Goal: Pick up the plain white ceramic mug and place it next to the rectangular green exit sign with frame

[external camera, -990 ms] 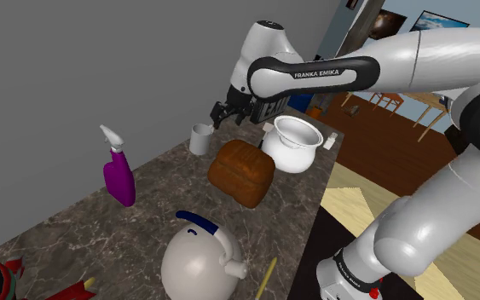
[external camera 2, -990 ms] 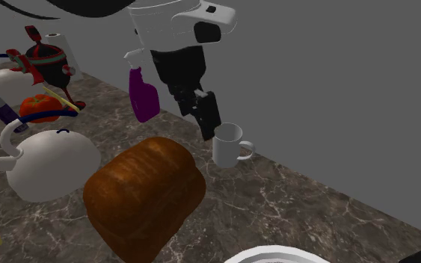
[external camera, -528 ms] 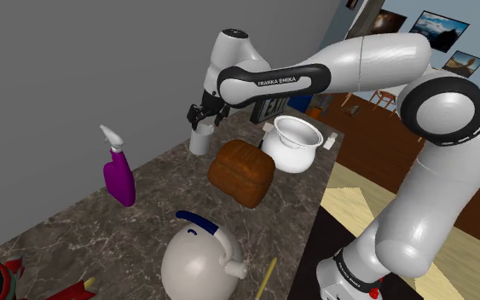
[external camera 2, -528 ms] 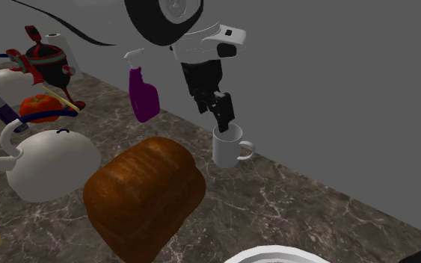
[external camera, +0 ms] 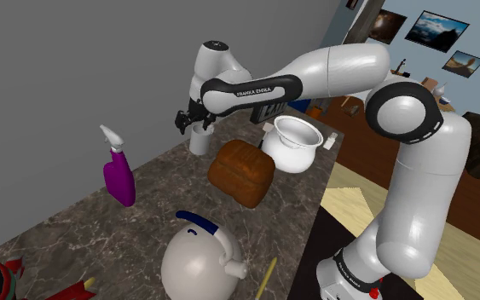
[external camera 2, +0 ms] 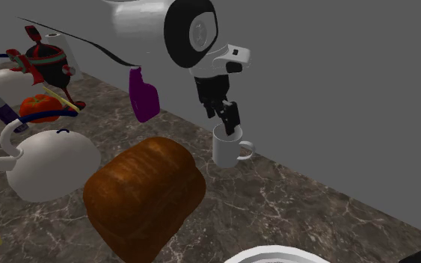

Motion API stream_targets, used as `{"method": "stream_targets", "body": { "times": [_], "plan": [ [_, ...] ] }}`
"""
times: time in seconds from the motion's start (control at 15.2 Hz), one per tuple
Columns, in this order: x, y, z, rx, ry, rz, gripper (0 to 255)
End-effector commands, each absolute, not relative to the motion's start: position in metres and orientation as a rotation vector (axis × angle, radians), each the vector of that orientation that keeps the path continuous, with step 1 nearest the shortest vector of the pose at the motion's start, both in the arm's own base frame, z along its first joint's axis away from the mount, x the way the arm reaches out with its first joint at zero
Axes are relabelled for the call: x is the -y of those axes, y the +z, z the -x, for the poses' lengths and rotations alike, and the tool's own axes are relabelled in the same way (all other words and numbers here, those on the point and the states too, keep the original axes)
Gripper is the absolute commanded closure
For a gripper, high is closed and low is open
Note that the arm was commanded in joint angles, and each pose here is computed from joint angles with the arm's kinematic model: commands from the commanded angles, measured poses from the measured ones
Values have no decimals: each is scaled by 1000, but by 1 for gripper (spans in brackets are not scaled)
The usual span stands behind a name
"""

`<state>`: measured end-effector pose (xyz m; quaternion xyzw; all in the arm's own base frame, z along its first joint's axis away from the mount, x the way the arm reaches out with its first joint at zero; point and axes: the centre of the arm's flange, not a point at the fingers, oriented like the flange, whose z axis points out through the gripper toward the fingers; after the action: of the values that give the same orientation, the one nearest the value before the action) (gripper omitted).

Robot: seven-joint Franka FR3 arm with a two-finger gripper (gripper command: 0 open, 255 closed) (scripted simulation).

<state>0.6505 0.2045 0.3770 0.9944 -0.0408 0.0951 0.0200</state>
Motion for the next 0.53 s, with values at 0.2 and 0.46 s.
{"method": "stream_targets", "body": {
  "times": [0.2, 0.46],
  "plan": [
    [-203, 358, -654, 127, 296, -3085, 0],
    [-203, 358, -654, 127, 296, -3085, 0]
  ]
}}
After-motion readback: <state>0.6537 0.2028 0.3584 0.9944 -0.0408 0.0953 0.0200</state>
